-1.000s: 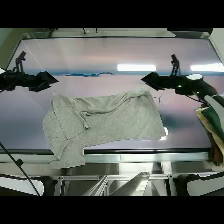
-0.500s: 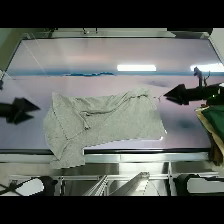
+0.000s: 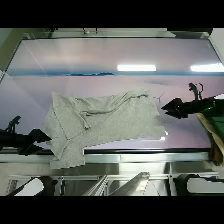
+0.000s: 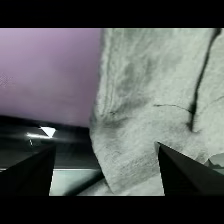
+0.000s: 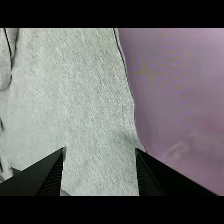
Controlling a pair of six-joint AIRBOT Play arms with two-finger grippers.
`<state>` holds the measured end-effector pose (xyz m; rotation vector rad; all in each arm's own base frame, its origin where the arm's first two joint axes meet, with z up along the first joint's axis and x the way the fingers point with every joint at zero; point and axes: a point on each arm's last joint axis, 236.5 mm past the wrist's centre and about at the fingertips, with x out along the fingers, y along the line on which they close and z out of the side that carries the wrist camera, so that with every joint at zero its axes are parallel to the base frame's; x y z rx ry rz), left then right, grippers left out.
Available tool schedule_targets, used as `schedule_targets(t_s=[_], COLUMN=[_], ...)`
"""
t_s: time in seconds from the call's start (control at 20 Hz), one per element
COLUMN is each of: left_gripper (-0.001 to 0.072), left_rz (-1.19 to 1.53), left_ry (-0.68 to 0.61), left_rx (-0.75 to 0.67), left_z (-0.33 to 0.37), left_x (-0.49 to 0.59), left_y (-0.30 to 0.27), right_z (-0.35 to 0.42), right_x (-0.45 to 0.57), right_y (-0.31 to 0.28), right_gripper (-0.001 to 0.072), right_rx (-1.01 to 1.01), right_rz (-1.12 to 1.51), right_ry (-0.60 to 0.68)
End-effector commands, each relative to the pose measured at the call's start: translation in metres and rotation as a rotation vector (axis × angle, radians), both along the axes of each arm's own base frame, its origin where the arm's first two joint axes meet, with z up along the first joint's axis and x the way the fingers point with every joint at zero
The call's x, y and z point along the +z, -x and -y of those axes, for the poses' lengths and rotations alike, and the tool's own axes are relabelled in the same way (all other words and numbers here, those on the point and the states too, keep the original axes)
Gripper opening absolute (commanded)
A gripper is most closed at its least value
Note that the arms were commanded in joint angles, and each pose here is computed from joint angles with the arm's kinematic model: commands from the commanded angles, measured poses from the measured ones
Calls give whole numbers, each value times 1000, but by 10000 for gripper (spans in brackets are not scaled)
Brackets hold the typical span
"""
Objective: Fold the shirts.
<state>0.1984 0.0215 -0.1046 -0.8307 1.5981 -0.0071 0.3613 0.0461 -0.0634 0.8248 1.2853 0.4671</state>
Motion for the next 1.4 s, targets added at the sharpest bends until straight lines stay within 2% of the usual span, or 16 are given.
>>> schedule_targets(t_s=[0.0, 0.1, 0.15, 0.2, 0.4, 0.6, 0.9, 0.95, 1.0, 1.15, 1.35], left_gripper=[584, 221, 80, 19, 19, 19, 19, 19, 19, 19, 19], left_rz=[9, 112, 132, 121, 95, 107, 133, 134, 134, 136, 142], left_ry=[5, 52, 62, 73, 130, 154, 170, 174, 179, 192, 202], left_rx=[58, 51, 38, 14, -2, 51, 26, 10, -6, -52, -80], left_z=[1, 9, 9, 8, -3, -22, -26, -23, -20, -12, -9], left_x=[-32, -37, -37, -37, -27, -15, 1, 4, 6, 13, 21], left_y=[-16, -50, -61, -64, -65, -65, -76, -77, -78, -81, -84], right_z=[-3, -5, -6, -5, 23, 51, -10, -27, -42, -72, -89], right_x=[6, 8, 8, 8, 4, -33, -73, -76, -73, -71, -69], right_y=[-6, -6, -5, -4, -2, 40, 97, 104, 109, 123, 129], right_gripper=[501, 500, 500, 500, 500, 500, 498, 450, 372, 361, 360], right_rx=[-6, 1, 6, 12, -66, -69, -4, 36, 91, 211, 256], right_rz=[39, 52, 49, 48, 12, -159, -341, -364, -364, -371, -379], right_ry=[-25, -36, -37, -36, -25, 77, -19, -35, -51, -42, -42])
